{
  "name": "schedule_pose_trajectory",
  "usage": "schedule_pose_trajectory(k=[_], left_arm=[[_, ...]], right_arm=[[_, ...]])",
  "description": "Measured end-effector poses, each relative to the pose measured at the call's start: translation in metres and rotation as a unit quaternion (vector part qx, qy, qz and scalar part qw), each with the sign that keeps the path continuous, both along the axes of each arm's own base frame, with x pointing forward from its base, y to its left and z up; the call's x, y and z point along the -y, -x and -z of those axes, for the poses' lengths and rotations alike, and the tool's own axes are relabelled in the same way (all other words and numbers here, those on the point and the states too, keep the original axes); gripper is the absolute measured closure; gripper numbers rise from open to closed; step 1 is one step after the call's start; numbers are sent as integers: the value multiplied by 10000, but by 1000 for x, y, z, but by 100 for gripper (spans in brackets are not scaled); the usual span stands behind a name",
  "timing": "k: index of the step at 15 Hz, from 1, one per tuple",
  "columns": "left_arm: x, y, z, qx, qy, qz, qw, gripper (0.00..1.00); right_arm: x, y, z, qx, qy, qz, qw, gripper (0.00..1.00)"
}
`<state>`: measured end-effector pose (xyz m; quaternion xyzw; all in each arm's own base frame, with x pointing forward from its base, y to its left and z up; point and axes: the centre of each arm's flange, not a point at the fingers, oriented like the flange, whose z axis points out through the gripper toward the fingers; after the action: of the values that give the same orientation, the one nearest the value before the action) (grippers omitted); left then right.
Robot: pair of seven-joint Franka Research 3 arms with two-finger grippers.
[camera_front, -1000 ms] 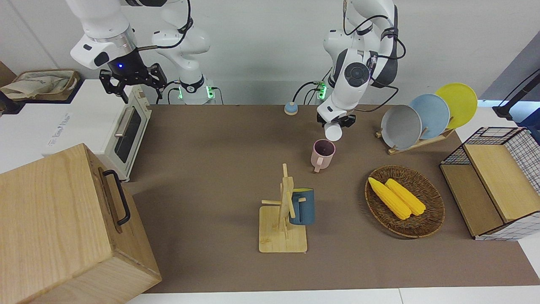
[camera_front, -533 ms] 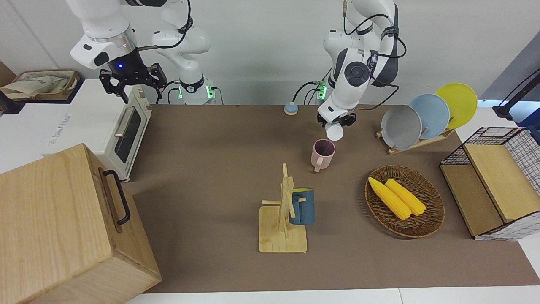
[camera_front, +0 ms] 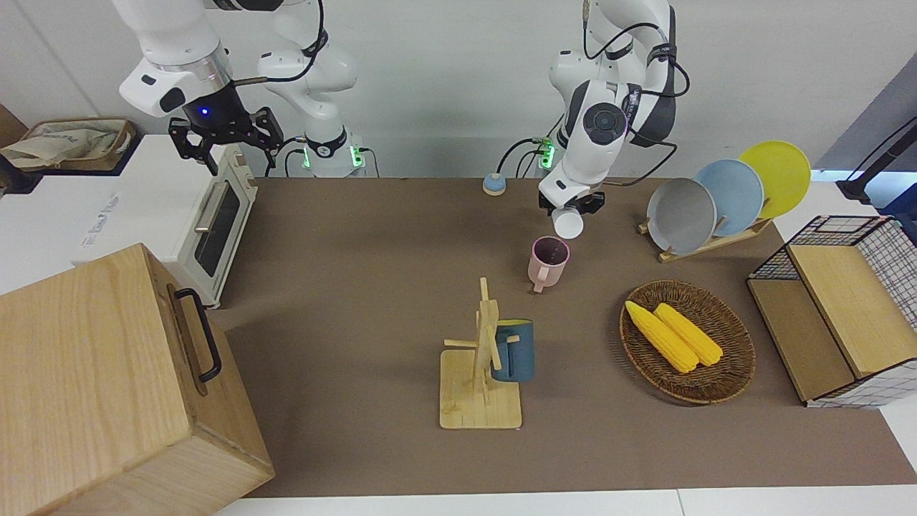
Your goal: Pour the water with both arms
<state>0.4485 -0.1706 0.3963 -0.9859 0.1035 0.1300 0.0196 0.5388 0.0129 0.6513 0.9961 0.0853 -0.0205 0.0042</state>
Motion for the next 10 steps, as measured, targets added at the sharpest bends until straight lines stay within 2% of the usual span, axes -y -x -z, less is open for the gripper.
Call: schedule_pose_trajectory(k=[7,10], left_arm=[[1,-3,-7,86,4,-13,10000,36],[2,-4,-13,233,50,-17,9997,36]], right_arm=[[0,0,0,0,0,0,10000,1],[0,0,0,1,0,0,10000,1]])
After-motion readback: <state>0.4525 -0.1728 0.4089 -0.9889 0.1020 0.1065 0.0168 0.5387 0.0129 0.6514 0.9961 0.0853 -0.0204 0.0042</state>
